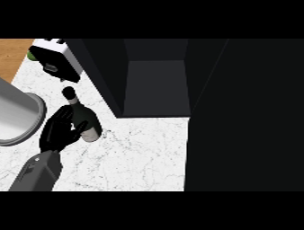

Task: Pick up the wine, place it into the cabinet and close the cabinet

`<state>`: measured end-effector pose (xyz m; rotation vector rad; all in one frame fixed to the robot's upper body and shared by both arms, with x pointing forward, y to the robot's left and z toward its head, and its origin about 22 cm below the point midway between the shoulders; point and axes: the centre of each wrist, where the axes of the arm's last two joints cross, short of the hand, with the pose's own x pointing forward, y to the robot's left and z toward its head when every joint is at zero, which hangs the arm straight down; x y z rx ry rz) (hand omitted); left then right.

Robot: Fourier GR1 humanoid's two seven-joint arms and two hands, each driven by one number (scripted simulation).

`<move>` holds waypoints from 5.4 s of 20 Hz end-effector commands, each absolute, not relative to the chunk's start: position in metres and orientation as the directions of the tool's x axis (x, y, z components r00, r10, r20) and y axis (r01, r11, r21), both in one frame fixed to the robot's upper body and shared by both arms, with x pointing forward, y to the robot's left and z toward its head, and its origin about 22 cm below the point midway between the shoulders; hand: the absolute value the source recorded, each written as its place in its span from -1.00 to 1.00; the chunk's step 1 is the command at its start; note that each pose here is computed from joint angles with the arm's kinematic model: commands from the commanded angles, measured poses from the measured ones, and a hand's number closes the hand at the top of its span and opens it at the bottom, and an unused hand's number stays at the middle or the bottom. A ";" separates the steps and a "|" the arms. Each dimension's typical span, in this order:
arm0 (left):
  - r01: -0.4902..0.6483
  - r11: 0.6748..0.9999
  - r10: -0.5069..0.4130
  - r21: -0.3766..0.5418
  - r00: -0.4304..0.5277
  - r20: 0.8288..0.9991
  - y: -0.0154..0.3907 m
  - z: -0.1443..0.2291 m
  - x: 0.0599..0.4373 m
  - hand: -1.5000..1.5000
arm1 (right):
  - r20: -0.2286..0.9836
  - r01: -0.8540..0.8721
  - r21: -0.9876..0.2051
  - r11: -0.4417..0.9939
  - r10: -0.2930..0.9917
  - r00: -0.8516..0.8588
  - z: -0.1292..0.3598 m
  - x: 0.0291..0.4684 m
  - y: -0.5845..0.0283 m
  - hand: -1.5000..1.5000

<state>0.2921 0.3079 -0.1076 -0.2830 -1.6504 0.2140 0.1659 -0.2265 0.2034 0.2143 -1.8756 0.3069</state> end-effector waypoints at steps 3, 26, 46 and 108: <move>0.135 0.957 0.270 -0.258 -0.079 0.960 0.324 -0.116 0.284 1.00 | 0.928 -0.320 -0.089 0.943 -0.038 -0.371 0.217 0.142 -0.230 -1.00; 0.014 0.989 0.144 -0.150 -0.383 0.913 0.263 -0.059 0.204 1.00 | 0.936 -0.324 -0.055 0.944 -0.064 -0.346 0.210 0.138 -0.229 -1.00; 0.180 0.974 0.188 -0.134 -0.328 0.926 0.155 0.094 0.231 1.00 | 0.937 -0.346 -0.063 0.936 -0.064 -0.344 0.208 0.150 -0.228 -1.00; -0.080 0.993 0.056 -0.089 -0.353 0.934 0.078 0.041 0.323 1.00 | 0.925 -0.317 -0.091 0.944 -0.037 -0.377 0.207 0.137 -0.249 -1.00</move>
